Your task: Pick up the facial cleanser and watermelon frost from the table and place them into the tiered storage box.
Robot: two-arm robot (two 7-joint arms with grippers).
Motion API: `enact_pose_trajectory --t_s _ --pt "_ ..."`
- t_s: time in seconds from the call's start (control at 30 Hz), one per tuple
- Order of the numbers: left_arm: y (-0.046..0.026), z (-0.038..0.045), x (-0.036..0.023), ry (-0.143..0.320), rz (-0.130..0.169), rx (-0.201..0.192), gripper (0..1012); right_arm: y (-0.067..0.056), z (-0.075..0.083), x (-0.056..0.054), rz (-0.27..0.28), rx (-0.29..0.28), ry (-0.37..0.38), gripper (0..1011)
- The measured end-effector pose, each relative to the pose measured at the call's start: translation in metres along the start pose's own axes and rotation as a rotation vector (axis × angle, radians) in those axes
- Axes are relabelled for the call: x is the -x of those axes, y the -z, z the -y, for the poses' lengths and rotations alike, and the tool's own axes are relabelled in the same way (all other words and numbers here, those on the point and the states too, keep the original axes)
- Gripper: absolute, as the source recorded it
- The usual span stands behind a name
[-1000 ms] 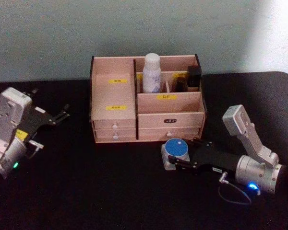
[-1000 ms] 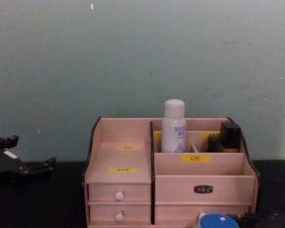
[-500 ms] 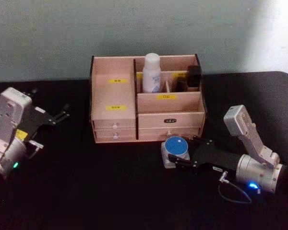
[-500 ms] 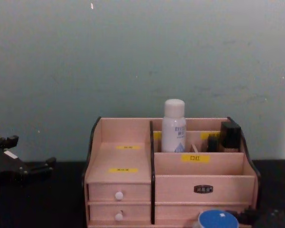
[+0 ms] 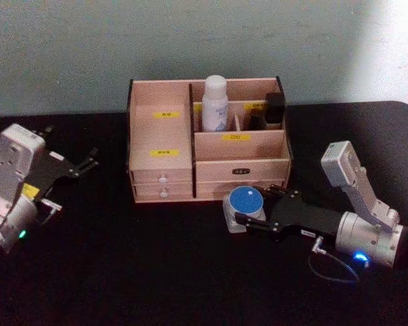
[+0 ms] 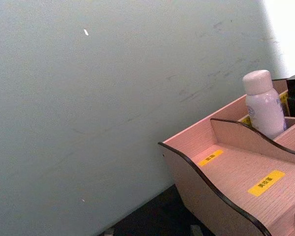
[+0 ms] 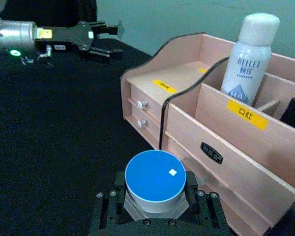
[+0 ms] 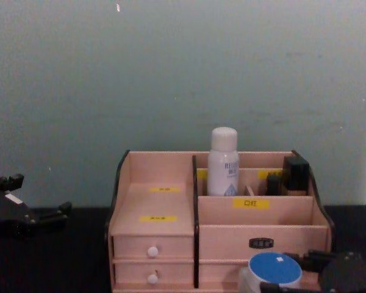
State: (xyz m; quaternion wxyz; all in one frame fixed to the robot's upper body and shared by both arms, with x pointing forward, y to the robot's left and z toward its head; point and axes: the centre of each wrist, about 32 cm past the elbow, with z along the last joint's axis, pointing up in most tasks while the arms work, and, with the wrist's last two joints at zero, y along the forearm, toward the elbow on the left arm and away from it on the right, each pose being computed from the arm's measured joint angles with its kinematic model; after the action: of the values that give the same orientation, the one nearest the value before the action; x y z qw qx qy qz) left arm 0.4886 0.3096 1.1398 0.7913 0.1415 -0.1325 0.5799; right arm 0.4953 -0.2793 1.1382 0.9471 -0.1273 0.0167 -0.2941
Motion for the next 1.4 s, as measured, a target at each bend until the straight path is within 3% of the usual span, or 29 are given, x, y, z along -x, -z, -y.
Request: enact_pose_trajectory --t_s 0.77,1.4 --pt "0.0 0.0 0.0 0.0 0.0 0.0 1001 -0.022 0.002 -0.003 0.04 -0.045 -0.067 724" --pt "0.0 0.0 0.0 0.0 0.0 0.0 1001 -0.039 -0.023 -0.015 0.091 -0.072 -0.12 724"
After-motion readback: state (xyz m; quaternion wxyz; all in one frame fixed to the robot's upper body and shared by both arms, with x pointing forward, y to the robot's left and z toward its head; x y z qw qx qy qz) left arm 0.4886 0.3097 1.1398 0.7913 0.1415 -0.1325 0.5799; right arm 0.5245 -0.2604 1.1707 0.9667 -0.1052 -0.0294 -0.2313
